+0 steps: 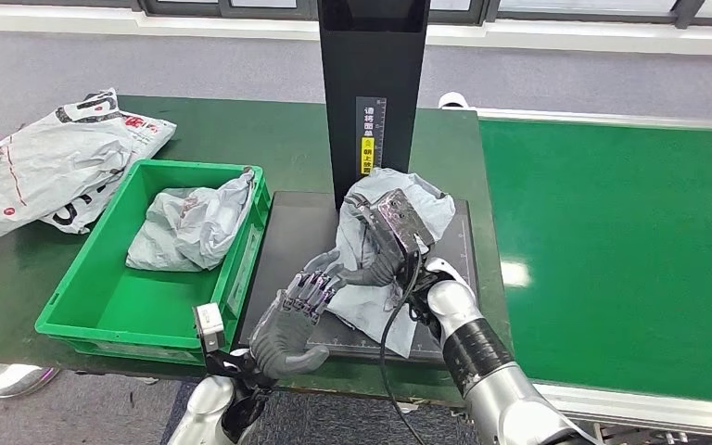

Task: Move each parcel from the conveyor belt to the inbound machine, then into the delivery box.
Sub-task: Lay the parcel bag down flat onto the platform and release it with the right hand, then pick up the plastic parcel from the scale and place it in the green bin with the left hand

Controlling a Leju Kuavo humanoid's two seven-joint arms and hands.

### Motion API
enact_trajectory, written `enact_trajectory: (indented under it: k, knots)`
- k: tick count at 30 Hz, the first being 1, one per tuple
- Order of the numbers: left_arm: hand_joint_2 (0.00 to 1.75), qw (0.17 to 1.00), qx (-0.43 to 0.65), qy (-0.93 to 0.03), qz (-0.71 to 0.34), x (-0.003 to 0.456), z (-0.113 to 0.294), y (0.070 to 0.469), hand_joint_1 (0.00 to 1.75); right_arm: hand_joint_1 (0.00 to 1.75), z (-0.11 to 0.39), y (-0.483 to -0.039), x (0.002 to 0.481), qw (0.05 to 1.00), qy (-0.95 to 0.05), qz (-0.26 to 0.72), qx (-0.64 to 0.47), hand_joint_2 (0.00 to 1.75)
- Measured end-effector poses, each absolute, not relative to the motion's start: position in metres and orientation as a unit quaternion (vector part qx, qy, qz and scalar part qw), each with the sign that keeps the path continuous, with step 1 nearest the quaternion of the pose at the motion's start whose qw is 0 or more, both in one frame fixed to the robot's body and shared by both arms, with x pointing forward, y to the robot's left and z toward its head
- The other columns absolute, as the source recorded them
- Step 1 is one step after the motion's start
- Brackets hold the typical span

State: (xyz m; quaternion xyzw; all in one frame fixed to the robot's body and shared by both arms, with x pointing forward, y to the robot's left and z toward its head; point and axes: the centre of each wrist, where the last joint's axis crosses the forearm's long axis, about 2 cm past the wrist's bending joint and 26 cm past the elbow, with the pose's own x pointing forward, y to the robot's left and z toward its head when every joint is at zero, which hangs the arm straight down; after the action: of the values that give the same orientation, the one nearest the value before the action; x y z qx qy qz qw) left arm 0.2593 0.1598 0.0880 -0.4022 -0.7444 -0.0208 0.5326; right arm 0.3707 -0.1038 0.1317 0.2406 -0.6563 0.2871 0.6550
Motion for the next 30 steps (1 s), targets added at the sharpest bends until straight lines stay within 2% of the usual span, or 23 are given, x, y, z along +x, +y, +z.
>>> enact_trajectory:
  k: [11,19,25,30]
  knots:
    - [1.75,0.533,-0.397,-0.747,-0.023,0.262,0.087,0.164,0.00,0.00,0.133,-0.104,0.372,0.655,-0.656,0.278,0.253,1.75]
    - [1.75,0.530,-0.390,-0.752,-0.027,0.263,0.084,0.165,0.00,0.00,0.132,-0.116,0.376,0.625,-0.661,0.249,0.333,1.75]
    - [1.75,0.543,-0.356,-0.761,-0.019,0.253,0.079,0.174,0.00,0.00,0.158,-0.134,0.369,0.554,-0.764,0.243,0.225,1.75]
    - [1.75,0.558,-0.323,-0.764,-0.024,0.247,0.080,0.184,0.00,0.00,0.193,-0.166,0.319,0.452,-0.868,0.168,0.118,1.75]
